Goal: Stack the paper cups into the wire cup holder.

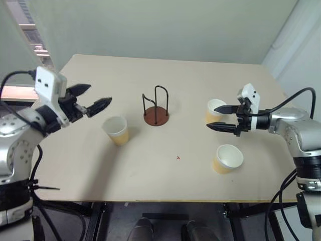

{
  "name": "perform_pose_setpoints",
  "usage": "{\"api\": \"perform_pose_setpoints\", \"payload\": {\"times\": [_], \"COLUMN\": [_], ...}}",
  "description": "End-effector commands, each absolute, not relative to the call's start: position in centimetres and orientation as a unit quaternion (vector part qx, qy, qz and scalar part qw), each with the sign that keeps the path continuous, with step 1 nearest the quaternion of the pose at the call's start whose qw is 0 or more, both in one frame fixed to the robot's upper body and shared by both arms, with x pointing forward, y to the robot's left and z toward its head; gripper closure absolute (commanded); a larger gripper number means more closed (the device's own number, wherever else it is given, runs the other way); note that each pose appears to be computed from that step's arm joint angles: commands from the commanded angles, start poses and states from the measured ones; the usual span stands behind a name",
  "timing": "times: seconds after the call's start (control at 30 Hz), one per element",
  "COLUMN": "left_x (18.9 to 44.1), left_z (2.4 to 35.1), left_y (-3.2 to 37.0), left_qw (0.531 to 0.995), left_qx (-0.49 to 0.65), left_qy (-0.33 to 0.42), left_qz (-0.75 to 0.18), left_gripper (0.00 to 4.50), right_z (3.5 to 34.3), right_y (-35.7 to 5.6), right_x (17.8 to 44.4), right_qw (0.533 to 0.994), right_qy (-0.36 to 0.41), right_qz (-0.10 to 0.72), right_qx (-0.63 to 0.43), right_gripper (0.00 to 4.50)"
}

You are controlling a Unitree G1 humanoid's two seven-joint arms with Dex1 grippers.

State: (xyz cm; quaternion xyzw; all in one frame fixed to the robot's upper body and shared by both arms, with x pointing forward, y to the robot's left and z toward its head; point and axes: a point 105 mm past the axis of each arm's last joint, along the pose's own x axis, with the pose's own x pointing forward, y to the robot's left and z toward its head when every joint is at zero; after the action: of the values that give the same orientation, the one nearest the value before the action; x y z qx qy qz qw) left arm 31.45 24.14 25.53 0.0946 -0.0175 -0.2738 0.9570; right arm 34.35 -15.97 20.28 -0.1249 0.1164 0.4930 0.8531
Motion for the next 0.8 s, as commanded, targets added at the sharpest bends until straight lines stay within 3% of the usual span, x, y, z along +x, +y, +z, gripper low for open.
{"api": "perform_pose_setpoints", "payload": {"times": [0.03, 0.33, 0.8], "left_x": [30.2, 30.9, 33.2], "left_z": [27.6, 28.4, 23.7], "left_y": [23.5, 23.3, 22.4], "left_qw": [0.949, 0.953, 0.966], "left_qx": [0.089, 0.081, 0.061], "left_qy": [-0.047, -0.056, 0.053], "left_qz": [-0.300, -0.286, -0.244], "left_gripper": [0.02, 0.02, 0.02], "right_z": [21.7, 22.9, 24.0], "right_y": [-15.8, -16.1, -16.7], "right_x": [34.6, 34.8, 34.1], "right_qw": [0.852, 0.864, 0.870], "right_qy": [0.088, 0.067, 0.074], "right_qz": [0.497, 0.483, 0.467], "right_qx": [-0.143, -0.124, -0.142], "right_gripper": [0.00, 0.00, 0.00]}}
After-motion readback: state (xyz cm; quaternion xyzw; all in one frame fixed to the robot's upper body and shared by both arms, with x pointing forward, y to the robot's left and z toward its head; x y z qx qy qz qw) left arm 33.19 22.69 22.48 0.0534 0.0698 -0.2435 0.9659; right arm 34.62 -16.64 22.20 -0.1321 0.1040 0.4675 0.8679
